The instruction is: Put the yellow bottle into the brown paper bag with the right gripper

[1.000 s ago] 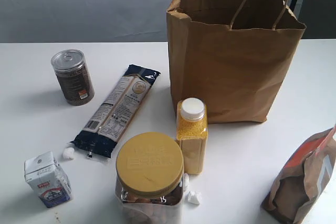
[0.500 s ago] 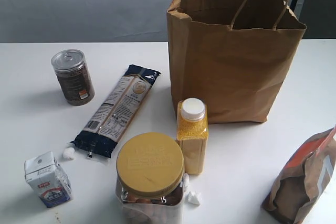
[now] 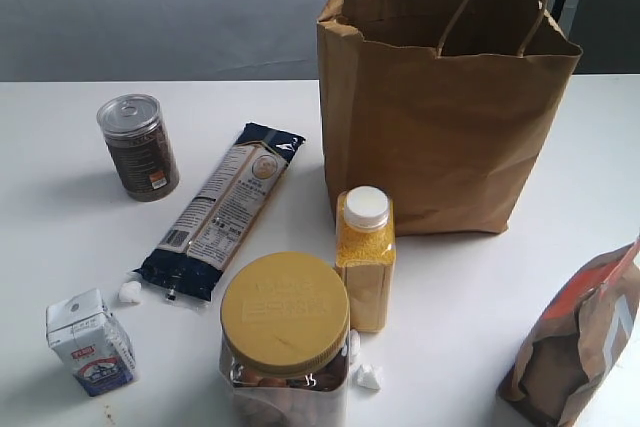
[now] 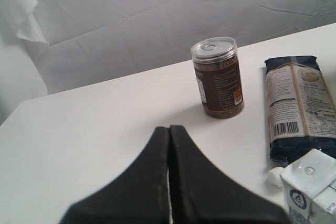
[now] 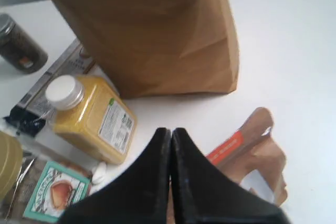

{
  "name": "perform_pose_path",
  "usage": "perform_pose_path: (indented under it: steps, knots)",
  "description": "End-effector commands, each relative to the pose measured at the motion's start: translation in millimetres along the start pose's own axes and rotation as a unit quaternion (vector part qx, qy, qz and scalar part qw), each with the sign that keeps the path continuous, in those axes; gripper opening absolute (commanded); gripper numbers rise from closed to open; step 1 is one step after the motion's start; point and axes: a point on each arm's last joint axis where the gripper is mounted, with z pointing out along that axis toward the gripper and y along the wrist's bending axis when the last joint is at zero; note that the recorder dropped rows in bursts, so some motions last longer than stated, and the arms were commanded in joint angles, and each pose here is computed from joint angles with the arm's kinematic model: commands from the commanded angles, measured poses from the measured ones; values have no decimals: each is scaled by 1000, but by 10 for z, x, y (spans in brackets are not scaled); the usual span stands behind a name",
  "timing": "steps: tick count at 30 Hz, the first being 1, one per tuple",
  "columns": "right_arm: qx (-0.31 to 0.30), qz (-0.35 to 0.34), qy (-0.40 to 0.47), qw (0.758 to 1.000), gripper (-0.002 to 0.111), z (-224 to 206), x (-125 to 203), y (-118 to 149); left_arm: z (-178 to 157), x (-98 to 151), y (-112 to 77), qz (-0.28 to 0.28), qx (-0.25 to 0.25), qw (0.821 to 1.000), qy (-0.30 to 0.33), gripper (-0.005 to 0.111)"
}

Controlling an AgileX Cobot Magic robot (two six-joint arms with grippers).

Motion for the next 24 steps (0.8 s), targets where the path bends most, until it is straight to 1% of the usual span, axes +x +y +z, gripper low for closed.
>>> perform_pose_path:
  steps: [1, 4, 5, 6, 7, 9, 10, 12, 13, 15, 17, 24]
  knots:
    - [-34, -26, 84, 996, 0, 307, -79, 238, 2, 9, -5, -4, 2, 1000, -2, 0]
    - [-46, -14, 120, 992, 0, 500, -146, 416, 2, 9, -5, -4, 2, 1000, -2, 0]
    - [-51, -25, 145, 988, 0, 655, -179, 548, 2, 9, -5, -4, 2, 1000, -2, 0]
    - [-55, -28, 154, 986, 2, 730, -198, 625, 2, 9, -5, -4, 2, 1000, -2, 0]
    - [-57, -33, 158, 985, 9, 864, -227, 761, 2, 9, -5, -4, 2, 1000, -2, 0]
    - [-61, -32, 146, 987, 20, 986, -269, 888, 2, 9, -5, -4, 2, 1000, -2, 0]
    - [-63, -30, 141, 988, 28, 1057, -291, 970, 2, 9, -5, -4, 2, 1000, -2, 0]
    - [-59, -24, 145, 987, 41, 1162, -311, 1069, 2, 9, -5, -4, 2, 1000, -2, 0]
    - [-54, -23, 147, 987, 51, 1224, -319, 1112, 2, 9, -5, -4, 2, 1000, -2, 0]
    - [-45, -21, 154, 987, 62, 1357, -333, 1182, 2, 9, -5, -4, 2, 1000, -2, 0]
    - [-40, -27, 164, 985, 65, 1477, -318, 1238, 2, 9, -5, -4, 2, 1000, -2, 0]
    - [-2, -17, 206, 979, 65, 1918, -191, 1321, 2, 9, -5, -4, 2, 1000, -2, 0]
